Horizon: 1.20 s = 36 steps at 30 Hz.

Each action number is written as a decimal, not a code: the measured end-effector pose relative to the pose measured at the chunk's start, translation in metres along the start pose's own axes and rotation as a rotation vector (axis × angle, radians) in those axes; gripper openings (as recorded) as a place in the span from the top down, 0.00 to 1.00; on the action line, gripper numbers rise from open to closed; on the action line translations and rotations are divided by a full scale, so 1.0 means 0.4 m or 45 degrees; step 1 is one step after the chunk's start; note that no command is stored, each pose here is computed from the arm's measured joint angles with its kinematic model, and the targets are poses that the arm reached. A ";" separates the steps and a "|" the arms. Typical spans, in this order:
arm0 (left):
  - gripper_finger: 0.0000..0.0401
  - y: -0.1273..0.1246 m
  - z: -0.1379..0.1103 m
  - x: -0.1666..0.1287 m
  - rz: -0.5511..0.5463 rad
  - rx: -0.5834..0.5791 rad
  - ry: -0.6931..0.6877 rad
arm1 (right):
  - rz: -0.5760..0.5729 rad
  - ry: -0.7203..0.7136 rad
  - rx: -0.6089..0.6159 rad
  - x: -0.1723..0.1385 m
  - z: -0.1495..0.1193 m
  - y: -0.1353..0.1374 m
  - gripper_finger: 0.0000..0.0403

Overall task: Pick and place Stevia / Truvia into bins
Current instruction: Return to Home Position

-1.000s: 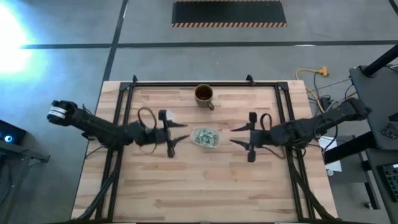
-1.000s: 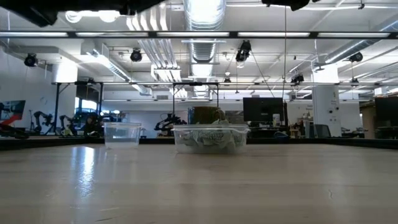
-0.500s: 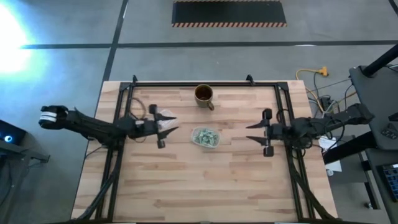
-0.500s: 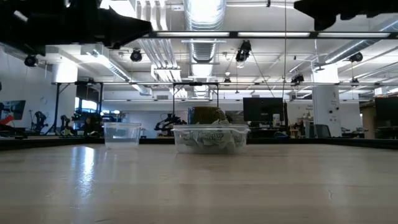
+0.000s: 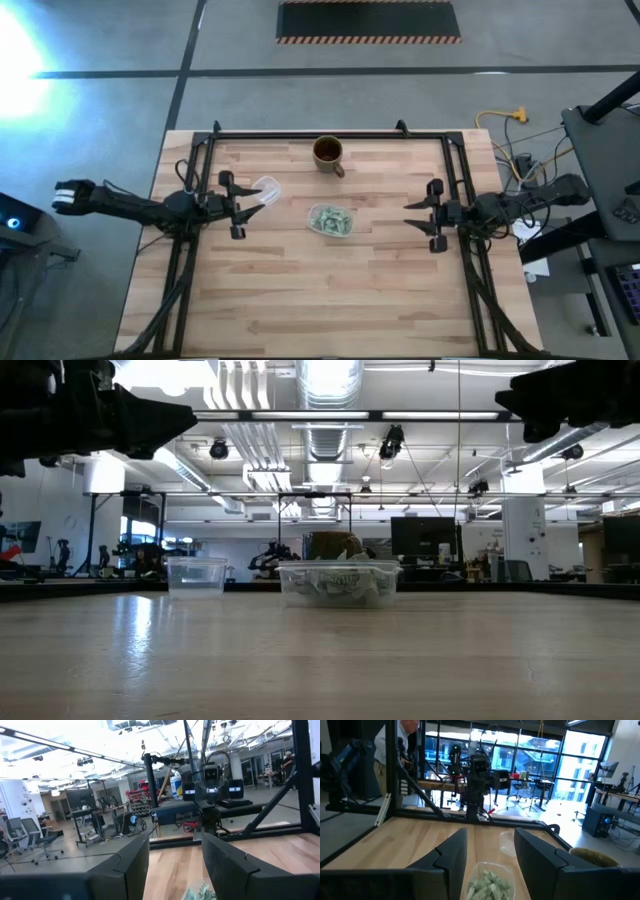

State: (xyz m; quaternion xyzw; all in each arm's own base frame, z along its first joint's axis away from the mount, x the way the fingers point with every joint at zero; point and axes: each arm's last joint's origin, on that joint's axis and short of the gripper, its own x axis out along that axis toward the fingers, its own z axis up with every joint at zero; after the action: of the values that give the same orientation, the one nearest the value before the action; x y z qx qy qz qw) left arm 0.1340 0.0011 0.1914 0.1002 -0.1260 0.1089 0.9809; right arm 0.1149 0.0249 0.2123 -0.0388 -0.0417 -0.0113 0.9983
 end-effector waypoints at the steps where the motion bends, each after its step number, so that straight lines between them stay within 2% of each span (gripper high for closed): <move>1: 0.59 0.000 0.000 -0.001 -0.001 0.000 0.003 | 0.000 -0.003 0.003 -0.004 -0.006 -0.001 0.62; 8: 0.59 0.005 0.009 -0.013 0.004 -0.003 -0.007 | -0.005 -0.055 0.040 -0.029 -0.038 -0.005 0.63; 15: 0.59 0.008 -0.001 -0.032 -0.013 -0.019 0.083 | -0.004 -0.048 0.054 -0.050 -0.067 -0.009 0.64; 21: 0.59 0.014 -0.003 -0.056 -0.009 -0.038 0.127 | 0.029 -0.046 0.041 -0.062 -0.069 -0.011 0.63; 31: 0.59 0.026 0.005 -0.095 0.008 -0.055 0.093 | 0.026 0.026 0.020 -0.063 -0.077 -0.011 0.64; 36: 0.59 0.023 -0.001 -0.090 -0.013 -0.050 0.208 | 0.069 0.011 0.033 -0.065 -0.065 -0.010 0.63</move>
State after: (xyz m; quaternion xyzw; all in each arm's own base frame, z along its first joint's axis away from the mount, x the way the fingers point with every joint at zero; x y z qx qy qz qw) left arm 0.0977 0.0033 0.1831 0.0724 -0.0470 0.1091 0.9903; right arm 0.0909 0.0193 0.1846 -0.0270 -0.0364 0.0160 0.9988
